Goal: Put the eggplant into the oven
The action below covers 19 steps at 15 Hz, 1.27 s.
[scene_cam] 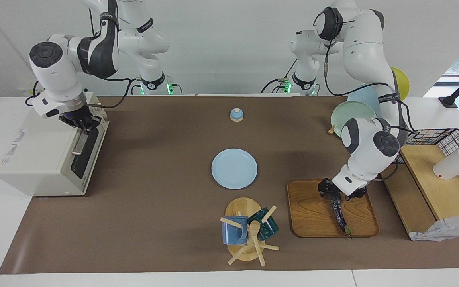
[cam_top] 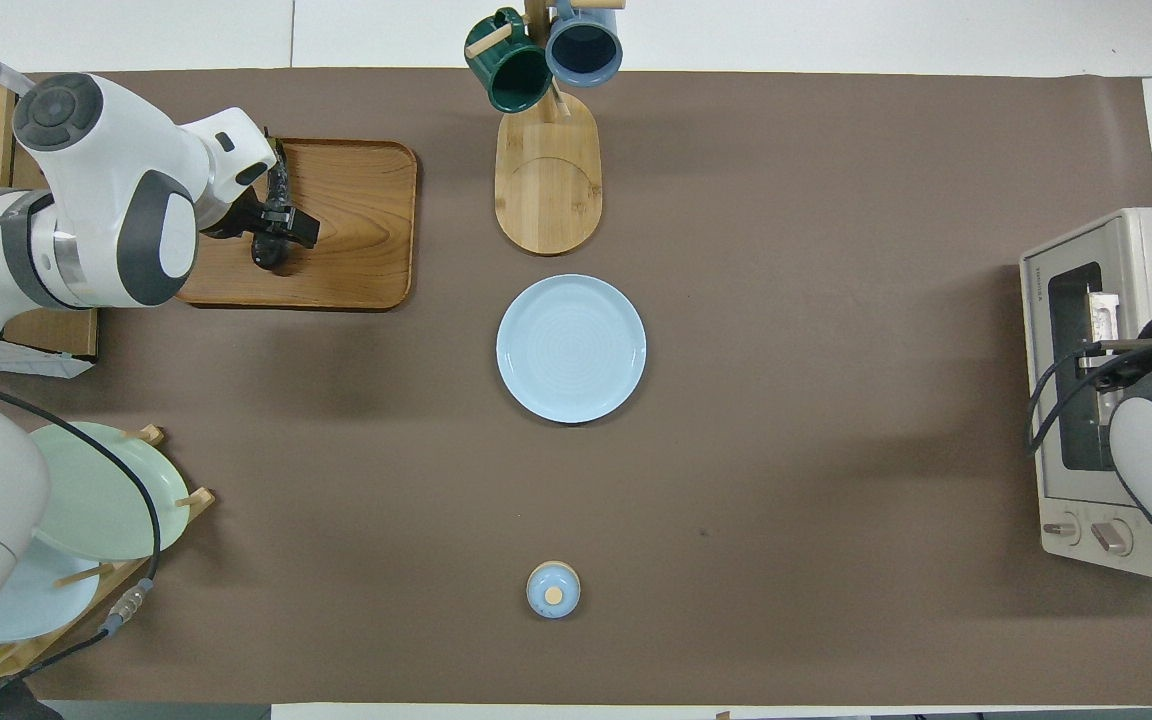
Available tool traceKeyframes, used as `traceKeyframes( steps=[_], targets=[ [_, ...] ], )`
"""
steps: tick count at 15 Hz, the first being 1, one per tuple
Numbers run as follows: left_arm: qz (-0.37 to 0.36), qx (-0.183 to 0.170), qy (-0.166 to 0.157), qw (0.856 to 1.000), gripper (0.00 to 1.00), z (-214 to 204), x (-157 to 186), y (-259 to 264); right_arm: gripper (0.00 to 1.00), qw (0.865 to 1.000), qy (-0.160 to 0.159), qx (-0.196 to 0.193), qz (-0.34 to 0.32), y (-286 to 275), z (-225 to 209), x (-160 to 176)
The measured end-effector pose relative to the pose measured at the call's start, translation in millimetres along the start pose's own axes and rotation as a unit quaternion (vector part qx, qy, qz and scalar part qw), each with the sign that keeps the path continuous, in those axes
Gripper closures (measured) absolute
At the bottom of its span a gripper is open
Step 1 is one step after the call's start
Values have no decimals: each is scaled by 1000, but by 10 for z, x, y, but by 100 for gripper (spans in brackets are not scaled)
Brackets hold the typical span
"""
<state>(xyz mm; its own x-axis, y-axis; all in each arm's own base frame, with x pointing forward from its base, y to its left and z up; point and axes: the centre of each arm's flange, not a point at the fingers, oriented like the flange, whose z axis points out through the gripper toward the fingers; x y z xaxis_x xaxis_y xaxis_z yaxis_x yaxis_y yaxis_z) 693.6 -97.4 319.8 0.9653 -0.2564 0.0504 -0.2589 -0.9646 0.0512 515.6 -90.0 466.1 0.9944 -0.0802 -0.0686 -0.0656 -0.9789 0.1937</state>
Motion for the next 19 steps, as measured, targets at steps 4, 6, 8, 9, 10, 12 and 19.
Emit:
traceKeyframes(
  steps=[4, 6, 8, 9, 10, 12, 19],
  targets=[
    [21, 0, 2, 1000, 0, 30, -3, 0, 99, 1000, 17, 4, -6, -81, 24, -41],
    [27, 0, 0, 1000, 3, 61, -14, 24, 99, 1000, 22, 17, -11, -207, 46, -53],
    [30, 0, 0, 1000, 19, 69, -15, 39, 99, 999, 25, 33, -16, -362, 103, -51],
    [31, 0, -1, 1000, 19, 71, -16, 41, 99, 999, 26, 41, -18, -437, 141, -48],
    [32, 0, -1, 999, 26, 71, -16, 39, 99, 998, 31, 47, -22, -523, 188, -31],
    [37, 2, -1, 999, 50, 70, -19, 13, 99, 997, 43, 58, -26, -703, 324, 47],
    [16, -39, -5, 999, 58, -248, -21, 47, 99, 993, 90, 70, -40, -1086, 751, 165]
  ],
)
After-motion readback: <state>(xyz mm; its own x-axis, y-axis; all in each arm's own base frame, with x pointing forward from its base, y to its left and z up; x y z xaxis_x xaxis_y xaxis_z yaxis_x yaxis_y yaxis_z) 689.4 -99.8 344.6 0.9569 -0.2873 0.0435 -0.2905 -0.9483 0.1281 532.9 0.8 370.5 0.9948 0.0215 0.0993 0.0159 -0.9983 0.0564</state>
